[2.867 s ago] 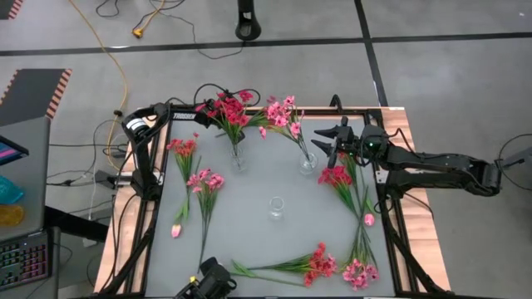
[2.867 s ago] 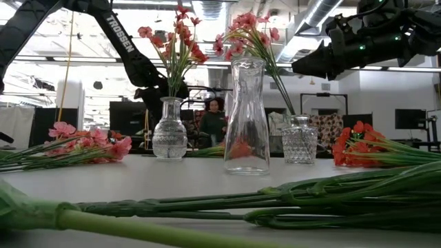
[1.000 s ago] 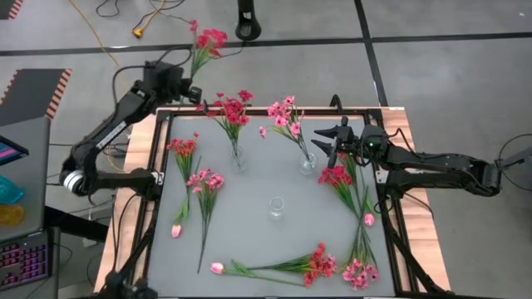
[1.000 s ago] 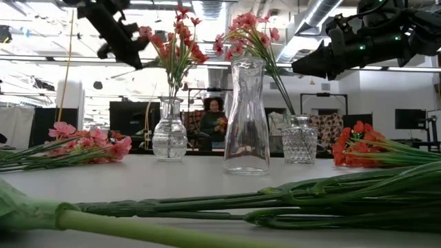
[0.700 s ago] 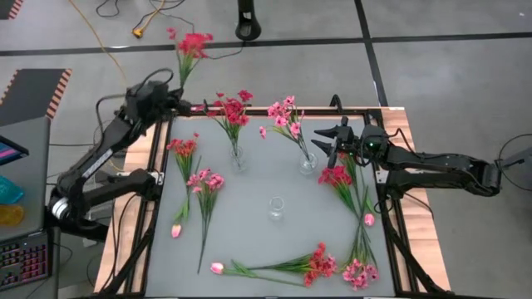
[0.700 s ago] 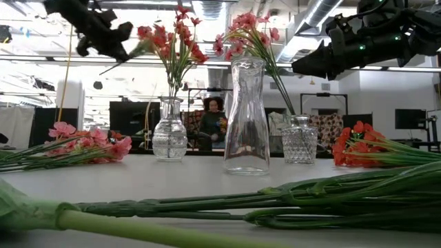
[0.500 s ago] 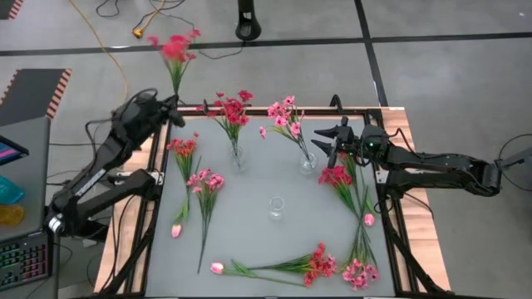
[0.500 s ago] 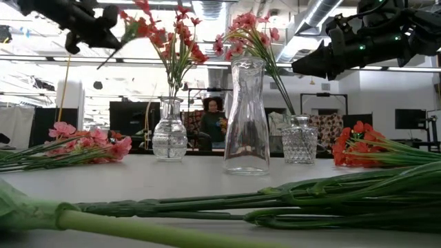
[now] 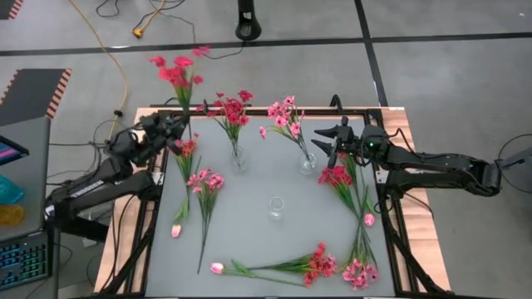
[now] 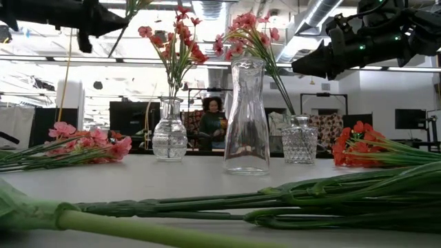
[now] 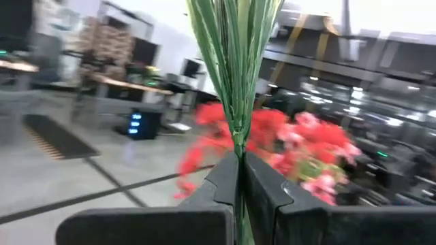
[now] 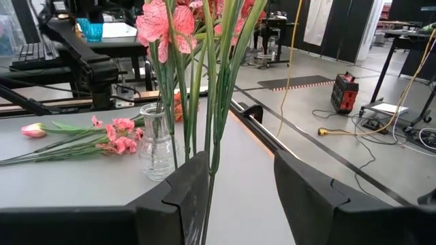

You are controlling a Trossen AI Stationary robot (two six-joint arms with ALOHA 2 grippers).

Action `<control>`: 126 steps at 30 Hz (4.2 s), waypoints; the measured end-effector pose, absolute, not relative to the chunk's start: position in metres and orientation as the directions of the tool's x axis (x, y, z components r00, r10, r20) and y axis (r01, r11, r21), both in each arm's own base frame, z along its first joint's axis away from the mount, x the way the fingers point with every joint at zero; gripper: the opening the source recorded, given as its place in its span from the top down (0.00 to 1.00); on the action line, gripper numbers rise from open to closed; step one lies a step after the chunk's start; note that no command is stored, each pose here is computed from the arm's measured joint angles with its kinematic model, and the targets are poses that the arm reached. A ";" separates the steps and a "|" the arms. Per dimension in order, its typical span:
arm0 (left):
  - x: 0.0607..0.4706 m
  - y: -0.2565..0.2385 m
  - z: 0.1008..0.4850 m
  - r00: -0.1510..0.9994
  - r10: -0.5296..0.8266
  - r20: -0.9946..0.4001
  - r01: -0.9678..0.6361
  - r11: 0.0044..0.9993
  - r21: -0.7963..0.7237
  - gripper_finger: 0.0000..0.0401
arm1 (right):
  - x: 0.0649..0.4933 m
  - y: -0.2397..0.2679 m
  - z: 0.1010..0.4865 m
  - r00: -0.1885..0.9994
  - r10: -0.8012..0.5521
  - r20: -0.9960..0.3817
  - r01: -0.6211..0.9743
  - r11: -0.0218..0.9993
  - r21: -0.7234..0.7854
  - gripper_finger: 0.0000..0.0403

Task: Sort flowers into vase by color
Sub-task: Put the top left red flowers into the top left transparent vase, then put the red flowers into the top left transparent vase

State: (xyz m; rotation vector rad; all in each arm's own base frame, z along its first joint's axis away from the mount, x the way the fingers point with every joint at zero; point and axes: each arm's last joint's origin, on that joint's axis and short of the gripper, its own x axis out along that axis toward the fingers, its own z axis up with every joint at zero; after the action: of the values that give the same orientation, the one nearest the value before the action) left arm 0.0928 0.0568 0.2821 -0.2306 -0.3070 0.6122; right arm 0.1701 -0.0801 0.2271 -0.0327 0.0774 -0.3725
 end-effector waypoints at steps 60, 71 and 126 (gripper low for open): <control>0.249 0.027 0.201 0.744 0.586 0.321 -0.632 0.772 0.058 1.00 | 0.170 -0.080 0.227 0.928 -0.365 -0.071 0.362 0.931 -0.046 0.52; 0.249 0.036 0.200 0.740 0.593 0.317 -0.645 0.759 0.085 1.00 | 0.170 -0.080 0.227 0.928 -0.364 -0.072 0.362 0.931 -0.047 0.52; 0.249 -0.002 0.185 0.657 0.742 0.134 -0.754 0.646 0.118 0.65 | 0.170 -0.080 0.227 0.929 -0.364 -0.071 0.362 0.931 -0.046 0.52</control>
State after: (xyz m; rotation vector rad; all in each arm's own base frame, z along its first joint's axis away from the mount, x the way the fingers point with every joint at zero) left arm 0.2489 -0.0021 0.1845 0.1693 -0.0757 0.8514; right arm 0.1701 -0.0801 0.2269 -0.0327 0.0788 -0.3720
